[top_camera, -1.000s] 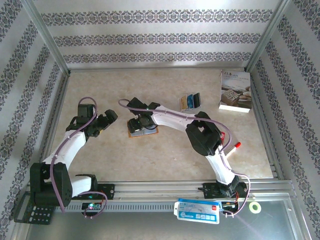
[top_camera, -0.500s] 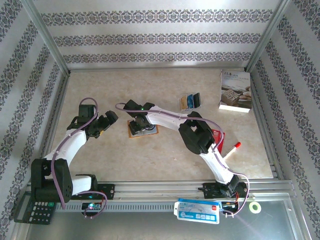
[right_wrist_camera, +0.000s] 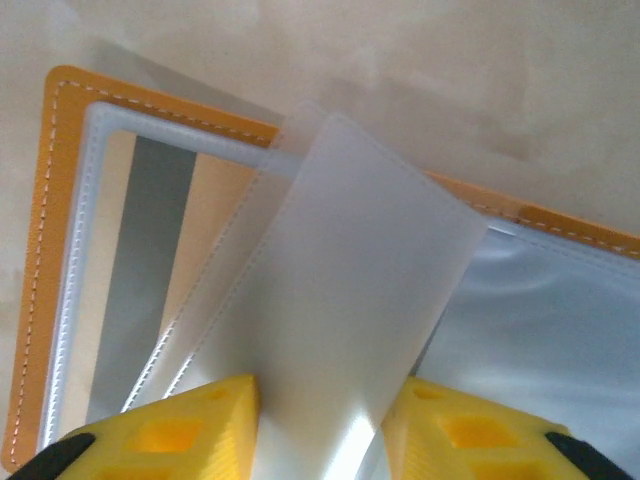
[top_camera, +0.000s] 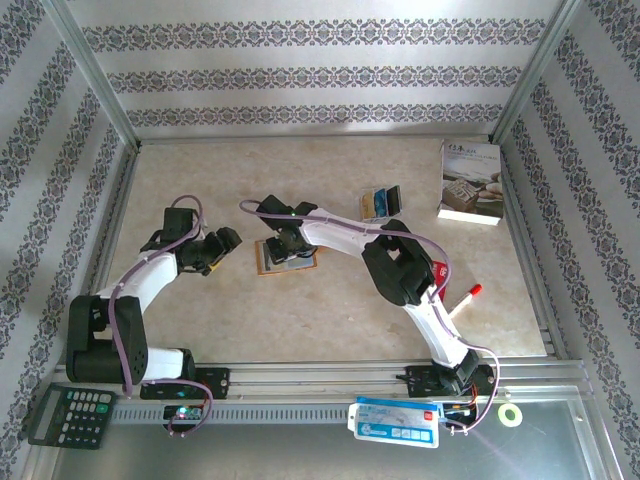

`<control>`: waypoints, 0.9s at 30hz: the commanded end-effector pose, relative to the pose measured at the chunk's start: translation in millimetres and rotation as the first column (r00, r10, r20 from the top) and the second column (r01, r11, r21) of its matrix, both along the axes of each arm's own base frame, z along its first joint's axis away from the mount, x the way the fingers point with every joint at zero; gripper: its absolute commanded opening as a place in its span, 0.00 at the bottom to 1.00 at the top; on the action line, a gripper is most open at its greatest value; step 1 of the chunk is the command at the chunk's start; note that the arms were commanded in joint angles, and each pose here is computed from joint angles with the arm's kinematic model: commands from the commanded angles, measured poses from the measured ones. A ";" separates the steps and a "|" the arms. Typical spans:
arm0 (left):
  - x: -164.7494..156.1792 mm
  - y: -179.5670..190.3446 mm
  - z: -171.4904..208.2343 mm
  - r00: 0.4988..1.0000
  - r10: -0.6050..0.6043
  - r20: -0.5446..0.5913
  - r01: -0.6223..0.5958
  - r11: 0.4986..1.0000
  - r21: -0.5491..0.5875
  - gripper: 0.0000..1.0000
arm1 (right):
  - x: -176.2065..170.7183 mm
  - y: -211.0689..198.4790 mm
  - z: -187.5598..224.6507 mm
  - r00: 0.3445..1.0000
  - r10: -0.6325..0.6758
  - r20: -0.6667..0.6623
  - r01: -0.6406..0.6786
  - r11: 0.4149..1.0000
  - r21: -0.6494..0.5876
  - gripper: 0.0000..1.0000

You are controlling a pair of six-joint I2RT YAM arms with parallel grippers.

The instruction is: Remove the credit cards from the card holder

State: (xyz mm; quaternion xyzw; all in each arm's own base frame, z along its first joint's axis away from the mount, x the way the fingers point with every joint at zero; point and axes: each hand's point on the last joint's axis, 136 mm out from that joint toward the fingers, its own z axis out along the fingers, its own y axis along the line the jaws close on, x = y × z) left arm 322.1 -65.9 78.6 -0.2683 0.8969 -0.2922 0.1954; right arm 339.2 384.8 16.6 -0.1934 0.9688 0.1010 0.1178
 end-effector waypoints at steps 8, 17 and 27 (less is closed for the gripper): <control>13.9 -46.9 10.1 0.990 -0.130 0.055 0.135 0.987 -0.086 0.44 | -22.2 -32.5 -46.3 0.991 -0.032 -0.130 0.022 0.997 -0.079 0.34; 20.2 -77.5 -4.4 0.986 -0.157 0.062 0.164 0.977 -0.139 0.30 | -21.6 -28.6 -41.7 0.991 -0.037 -0.131 0.032 0.999 -0.037 0.32; 18.1 -79.8 -42.5 0.988 -0.154 -0.024 0.151 0.985 -0.077 0.18 | -20.5 -27.4 -33.3 0.989 -0.054 -0.140 0.053 0.999 -0.009 0.31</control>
